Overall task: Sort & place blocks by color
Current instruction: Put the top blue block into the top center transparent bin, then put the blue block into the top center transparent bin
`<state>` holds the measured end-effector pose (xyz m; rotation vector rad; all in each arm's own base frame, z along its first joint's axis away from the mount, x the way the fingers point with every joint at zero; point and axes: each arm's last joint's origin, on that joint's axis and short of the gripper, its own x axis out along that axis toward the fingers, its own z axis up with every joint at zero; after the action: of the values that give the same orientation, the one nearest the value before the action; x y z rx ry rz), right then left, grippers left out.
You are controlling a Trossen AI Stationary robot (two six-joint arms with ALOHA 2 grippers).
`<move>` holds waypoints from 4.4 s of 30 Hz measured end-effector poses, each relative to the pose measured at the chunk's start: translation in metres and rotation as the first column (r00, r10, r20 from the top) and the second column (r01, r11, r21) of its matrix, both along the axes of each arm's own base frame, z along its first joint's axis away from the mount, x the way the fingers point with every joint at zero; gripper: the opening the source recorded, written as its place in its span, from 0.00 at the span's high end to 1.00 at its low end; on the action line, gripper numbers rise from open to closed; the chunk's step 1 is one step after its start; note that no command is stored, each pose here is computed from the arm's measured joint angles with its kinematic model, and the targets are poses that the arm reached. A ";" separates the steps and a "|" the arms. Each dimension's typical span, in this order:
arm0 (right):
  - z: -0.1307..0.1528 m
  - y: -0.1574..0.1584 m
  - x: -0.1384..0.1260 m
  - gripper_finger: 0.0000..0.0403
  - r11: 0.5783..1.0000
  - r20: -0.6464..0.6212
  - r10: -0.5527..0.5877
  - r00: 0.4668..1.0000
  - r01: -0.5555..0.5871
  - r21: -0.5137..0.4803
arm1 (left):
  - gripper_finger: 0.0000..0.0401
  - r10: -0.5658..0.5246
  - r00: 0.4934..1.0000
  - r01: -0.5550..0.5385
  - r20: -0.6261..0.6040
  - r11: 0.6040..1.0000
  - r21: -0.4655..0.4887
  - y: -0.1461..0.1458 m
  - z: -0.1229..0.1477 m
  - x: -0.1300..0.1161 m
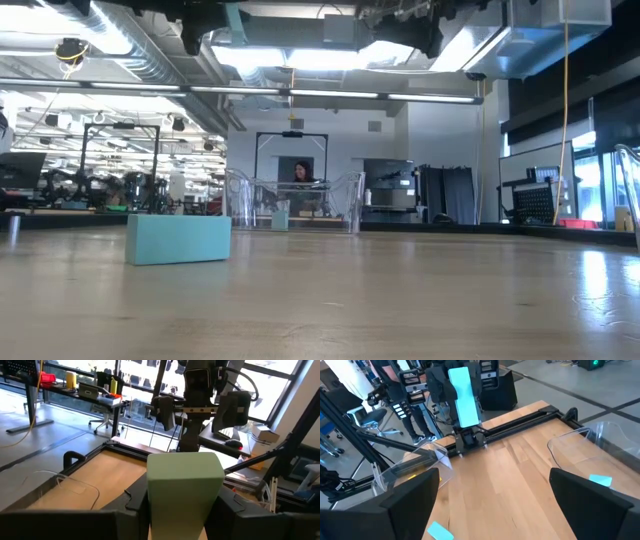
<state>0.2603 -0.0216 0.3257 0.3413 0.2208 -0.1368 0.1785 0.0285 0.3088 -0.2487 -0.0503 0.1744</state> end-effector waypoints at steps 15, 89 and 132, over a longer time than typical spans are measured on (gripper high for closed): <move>0.000 0.000 0.000 0.06 1.000 0.000 0.002 1.000 -0.002 -0.005 | 0.70 -0.007 1.000 0.007 0.000 1.000 0.001 0.000 0.000 0.000; 0.000 0.000 0.000 0.06 1.000 -0.002 0.000 1.000 0.000 0.004 | 0.70 0.190 0.518 -0.387 -0.834 0.922 -0.030 0.202 -0.092 0.146; 0.000 0.000 0.000 0.06 1.000 -0.003 0.001 1.000 -0.001 -0.001 | 0.47 0.193 0.864 -0.264 -0.465 0.960 -0.093 0.156 0.016 0.129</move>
<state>0.2604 -0.0215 0.3253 0.3402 0.2242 -0.1365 0.3073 0.1849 0.3248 -0.3516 0.4028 0.4729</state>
